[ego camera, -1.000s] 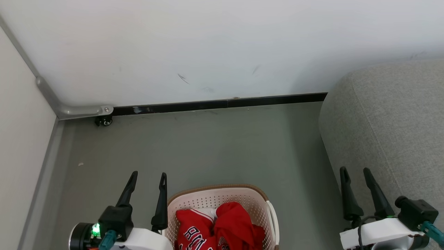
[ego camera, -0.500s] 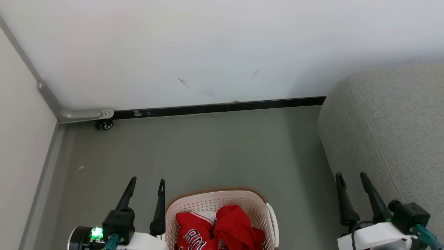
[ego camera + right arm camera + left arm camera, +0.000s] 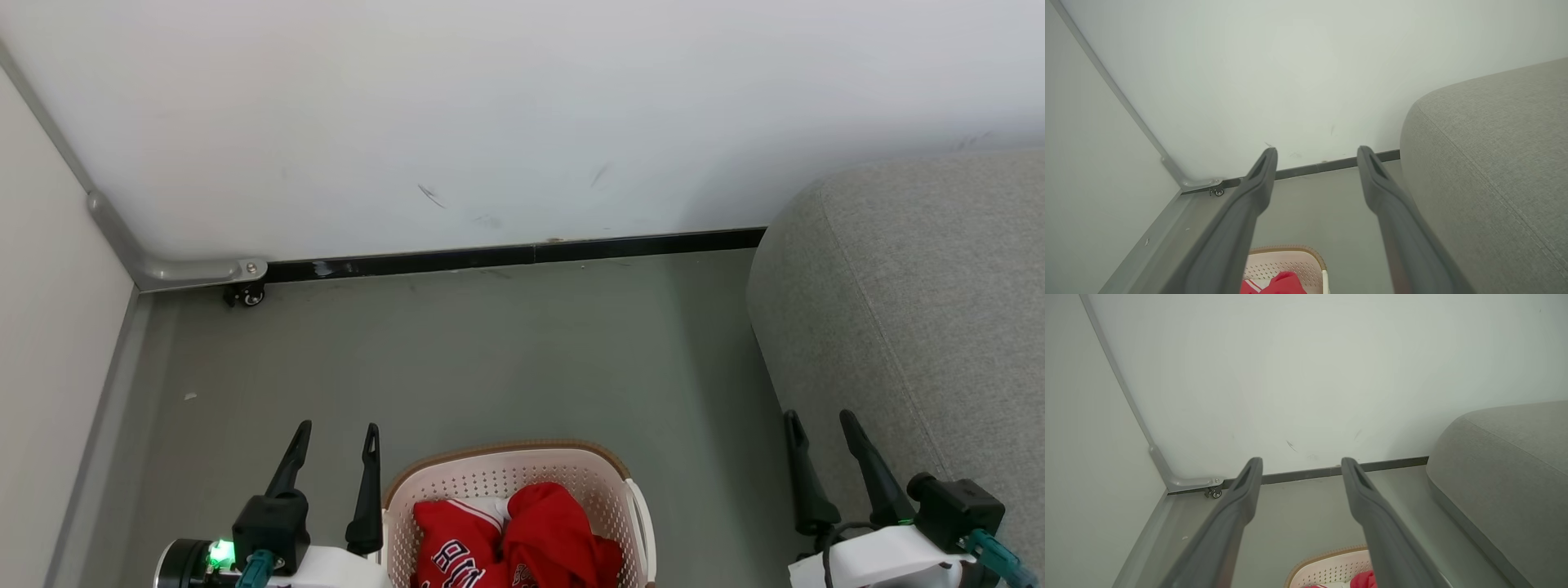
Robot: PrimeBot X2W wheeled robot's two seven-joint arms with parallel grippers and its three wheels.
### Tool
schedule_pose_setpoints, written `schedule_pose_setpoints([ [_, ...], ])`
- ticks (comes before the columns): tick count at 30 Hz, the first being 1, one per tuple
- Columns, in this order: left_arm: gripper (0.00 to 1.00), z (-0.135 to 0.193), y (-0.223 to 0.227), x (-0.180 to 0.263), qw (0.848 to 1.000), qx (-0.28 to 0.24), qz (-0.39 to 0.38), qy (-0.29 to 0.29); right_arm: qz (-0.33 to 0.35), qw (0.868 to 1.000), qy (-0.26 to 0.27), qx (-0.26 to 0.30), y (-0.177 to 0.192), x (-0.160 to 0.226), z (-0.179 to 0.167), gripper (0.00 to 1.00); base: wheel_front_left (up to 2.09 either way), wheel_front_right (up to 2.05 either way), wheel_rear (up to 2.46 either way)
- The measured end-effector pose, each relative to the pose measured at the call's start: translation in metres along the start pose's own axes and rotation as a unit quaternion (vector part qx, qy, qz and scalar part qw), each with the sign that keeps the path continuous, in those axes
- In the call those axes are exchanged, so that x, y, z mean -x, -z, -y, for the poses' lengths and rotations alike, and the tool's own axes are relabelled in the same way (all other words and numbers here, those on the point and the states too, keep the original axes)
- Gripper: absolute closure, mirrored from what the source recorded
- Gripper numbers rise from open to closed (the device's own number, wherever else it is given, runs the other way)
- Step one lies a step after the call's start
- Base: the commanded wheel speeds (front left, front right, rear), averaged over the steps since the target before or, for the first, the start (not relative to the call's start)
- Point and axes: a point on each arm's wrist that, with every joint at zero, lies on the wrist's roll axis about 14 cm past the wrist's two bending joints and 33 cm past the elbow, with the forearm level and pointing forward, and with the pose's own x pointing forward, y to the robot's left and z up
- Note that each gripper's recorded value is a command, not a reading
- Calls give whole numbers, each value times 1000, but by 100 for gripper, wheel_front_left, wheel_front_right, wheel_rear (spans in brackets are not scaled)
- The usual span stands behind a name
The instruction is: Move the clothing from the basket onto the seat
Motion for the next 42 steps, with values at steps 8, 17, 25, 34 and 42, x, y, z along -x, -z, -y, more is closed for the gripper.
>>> schedule_pose_setpoints([
  [8, 0, 0, 1, 0, 1000, 0, -1, -3, -1, 1000, 2, 0, 1, 0, 1, 0, 0, 0, 0],
  [17, 0, -2, 3, 0, 1000, 0, -5, -6, 4, 1000, -1, -1, -3, -5, -1, 0, 0, 0, 0],
  [25, 0, -2, 8, -1, 1000, 0, -12, -5, 0, 1000, 3, -2, -1, -6, 2, 0, 0, 0, 0],
  [34, 0, 0, 15, -5, 1000, 0, -24, -2, -3, 1000, 12, -6, 1, -7, 7, 0, 0, 0, 0],
  [42, 0, 6, 23, -17, 999, -22, -34, 21, 9, 1000, 19, -6, -7, -16, 13, 0, 0, 0, 0],
])
